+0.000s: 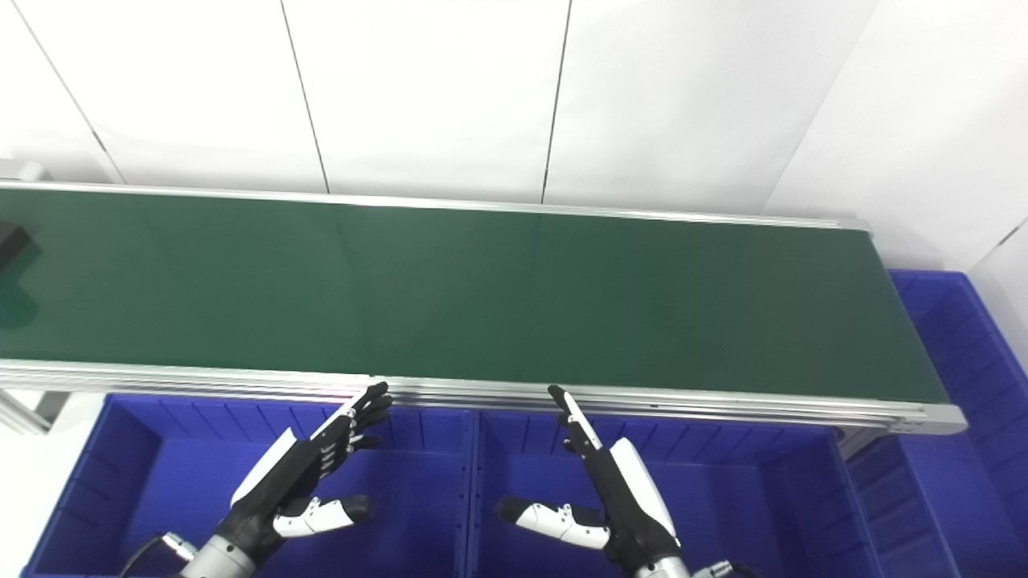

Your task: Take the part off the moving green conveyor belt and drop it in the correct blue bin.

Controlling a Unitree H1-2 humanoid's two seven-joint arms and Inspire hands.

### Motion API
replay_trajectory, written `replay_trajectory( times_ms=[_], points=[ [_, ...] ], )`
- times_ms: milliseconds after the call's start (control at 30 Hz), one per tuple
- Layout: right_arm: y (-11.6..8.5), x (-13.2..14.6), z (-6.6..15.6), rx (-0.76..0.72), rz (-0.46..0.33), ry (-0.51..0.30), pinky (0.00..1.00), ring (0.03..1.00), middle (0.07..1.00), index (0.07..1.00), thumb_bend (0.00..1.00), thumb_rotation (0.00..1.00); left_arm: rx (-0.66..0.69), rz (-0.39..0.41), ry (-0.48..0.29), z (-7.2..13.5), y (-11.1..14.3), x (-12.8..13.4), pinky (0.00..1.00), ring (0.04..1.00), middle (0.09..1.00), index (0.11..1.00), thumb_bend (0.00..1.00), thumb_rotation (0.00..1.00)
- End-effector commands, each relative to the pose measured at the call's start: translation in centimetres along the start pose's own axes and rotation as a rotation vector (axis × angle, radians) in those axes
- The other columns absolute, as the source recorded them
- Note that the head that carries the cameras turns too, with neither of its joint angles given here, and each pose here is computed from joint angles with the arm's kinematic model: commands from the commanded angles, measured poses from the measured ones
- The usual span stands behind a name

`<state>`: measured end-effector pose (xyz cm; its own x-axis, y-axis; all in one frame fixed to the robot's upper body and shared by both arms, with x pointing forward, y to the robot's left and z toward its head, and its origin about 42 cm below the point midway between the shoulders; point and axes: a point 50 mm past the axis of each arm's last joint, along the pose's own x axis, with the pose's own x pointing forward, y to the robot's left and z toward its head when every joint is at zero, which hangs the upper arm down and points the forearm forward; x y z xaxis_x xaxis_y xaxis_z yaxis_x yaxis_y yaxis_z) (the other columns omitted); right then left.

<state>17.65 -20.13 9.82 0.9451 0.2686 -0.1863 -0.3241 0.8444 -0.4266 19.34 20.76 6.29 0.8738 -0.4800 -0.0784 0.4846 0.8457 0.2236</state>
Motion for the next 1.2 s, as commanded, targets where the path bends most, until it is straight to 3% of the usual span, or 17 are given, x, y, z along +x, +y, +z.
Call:
replay_trajectory(
  times_ms=[0,400,1167],
  points=[
    [-0.43,-0.1,1.31,-0.005,-0.016,-0.091,0.86,0.954,0.988,1.0,0.86,0.65,0.016,0.007,-0.059,1.17,0.4,0.01,0.87,0.949,0.966,0.975,0.93,0.64],
    [-0.52,-0.33,1.57,-0.013,-0.007,-0.113,0.88,0.954,0.984,1.0,0.85,0.65,0.014,0.013,-0.049,1.35,0.23,-0.16,0.89,0.981,0.997,0.977,0.88,0.71],
    [-0.56,-0.04,1.24,-0.007,-0.021,-0.114,0.86,0.945,0.979,1.0,0.86,0.63,0.033,0.023,-0.041,1.41,0.22,0.41,0.88,0.974,0.998,0.99,0.88,0.73]
  ],
)
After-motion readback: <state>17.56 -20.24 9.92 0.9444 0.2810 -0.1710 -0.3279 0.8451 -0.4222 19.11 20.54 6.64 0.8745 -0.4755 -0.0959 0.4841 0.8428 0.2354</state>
